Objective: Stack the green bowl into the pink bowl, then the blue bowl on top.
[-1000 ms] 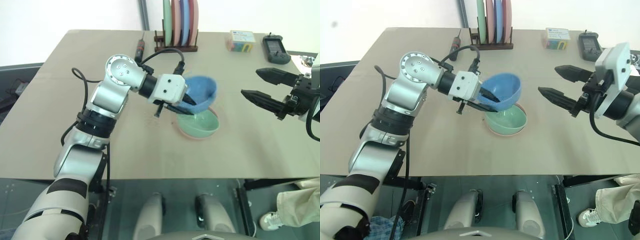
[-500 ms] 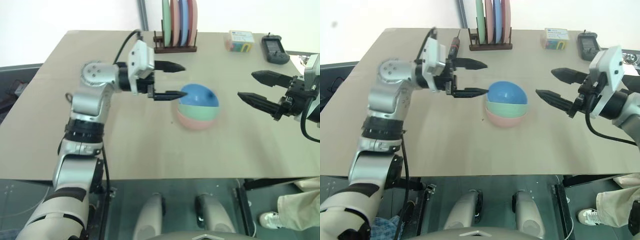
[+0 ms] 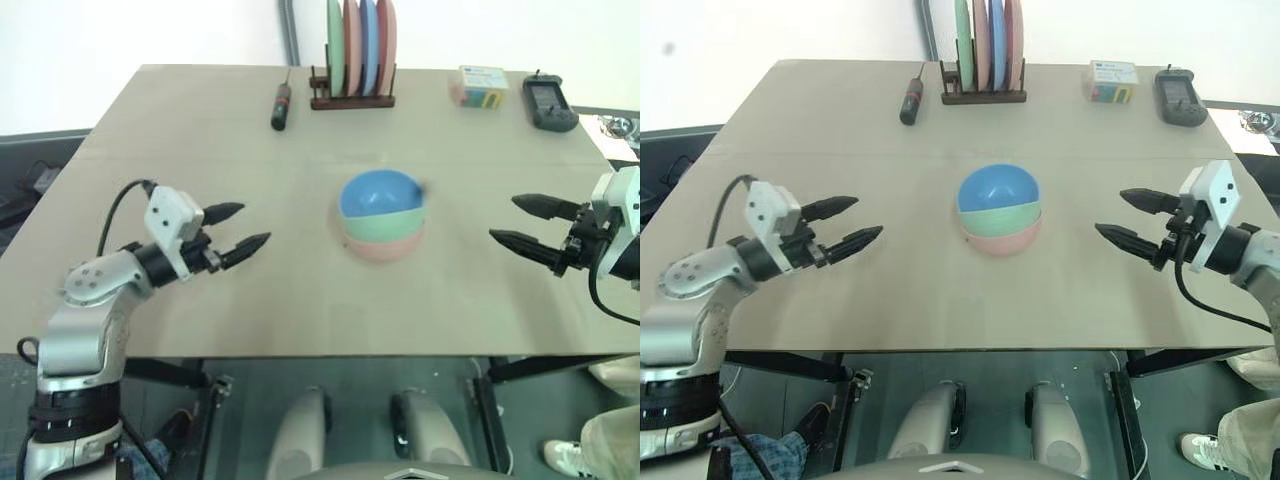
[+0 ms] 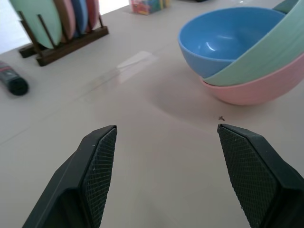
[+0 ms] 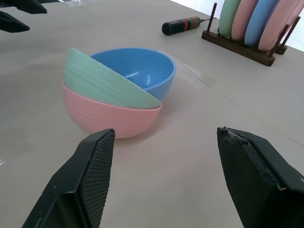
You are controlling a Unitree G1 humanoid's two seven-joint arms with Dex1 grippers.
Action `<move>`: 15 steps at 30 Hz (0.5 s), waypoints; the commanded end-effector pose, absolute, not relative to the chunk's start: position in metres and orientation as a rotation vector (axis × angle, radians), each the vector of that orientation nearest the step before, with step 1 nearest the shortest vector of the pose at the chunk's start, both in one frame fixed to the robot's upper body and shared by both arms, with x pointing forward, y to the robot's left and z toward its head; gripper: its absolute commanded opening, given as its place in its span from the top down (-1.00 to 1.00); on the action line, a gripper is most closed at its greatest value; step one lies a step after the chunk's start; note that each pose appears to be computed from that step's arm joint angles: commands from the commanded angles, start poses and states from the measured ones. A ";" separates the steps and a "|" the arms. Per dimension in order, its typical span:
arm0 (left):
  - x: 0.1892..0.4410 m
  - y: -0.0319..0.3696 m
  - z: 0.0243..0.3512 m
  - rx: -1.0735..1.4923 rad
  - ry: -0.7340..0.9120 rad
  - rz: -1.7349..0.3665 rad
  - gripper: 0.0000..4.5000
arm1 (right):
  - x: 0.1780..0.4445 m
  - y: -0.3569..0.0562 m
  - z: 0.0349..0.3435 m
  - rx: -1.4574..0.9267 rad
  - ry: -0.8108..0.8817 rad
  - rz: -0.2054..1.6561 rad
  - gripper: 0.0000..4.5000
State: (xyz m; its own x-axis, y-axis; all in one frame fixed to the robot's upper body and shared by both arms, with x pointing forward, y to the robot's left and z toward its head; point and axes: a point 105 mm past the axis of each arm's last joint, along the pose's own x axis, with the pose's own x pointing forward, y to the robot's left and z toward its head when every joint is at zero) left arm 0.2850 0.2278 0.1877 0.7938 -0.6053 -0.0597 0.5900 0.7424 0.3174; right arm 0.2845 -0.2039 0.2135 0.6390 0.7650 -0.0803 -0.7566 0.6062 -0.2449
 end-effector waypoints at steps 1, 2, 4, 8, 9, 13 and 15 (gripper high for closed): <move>0.272 0.238 0.208 0.339 -0.121 -0.583 -0.60 | 0.279 -0.202 0.222 -0.280 -0.084 0.918 -0.58; 0.269 0.243 0.208 0.330 -0.115 -0.558 -0.60 | 0.279 -0.204 0.220 -0.280 -0.074 0.919 -0.58; 0.265 0.252 0.204 0.325 -0.099 -0.511 -0.60 | 0.278 -0.210 0.216 -0.276 -0.068 0.917 -0.58; 0.259 0.253 0.199 0.310 -0.095 -0.494 -0.60 | 0.276 -0.218 0.211 -0.285 -0.068 0.927 -0.58; 0.258 0.253 0.199 0.306 -0.097 -0.493 -0.60 | 0.275 -0.221 0.209 -0.293 -0.066 0.928 -0.58; 0.257 0.252 0.200 0.296 -0.108 -0.494 -0.60 | 0.272 -0.234 0.209 -0.292 -0.074 0.915 -0.58; 0.256 0.251 0.200 0.295 -0.111 -0.500 -0.60 | 0.271 -0.241 0.210 -0.289 -0.073 0.901 -0.58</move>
State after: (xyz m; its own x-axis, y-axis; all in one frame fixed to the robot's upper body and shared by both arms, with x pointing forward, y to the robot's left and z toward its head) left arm 0.2603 0.2534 0.1865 0.8777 -0.4792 -0.0095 0.4643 0.8453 0.2645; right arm 0.2749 -0.2304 0.1946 0.6032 0.7928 -0.0865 -0.7876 0.5750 -0.2215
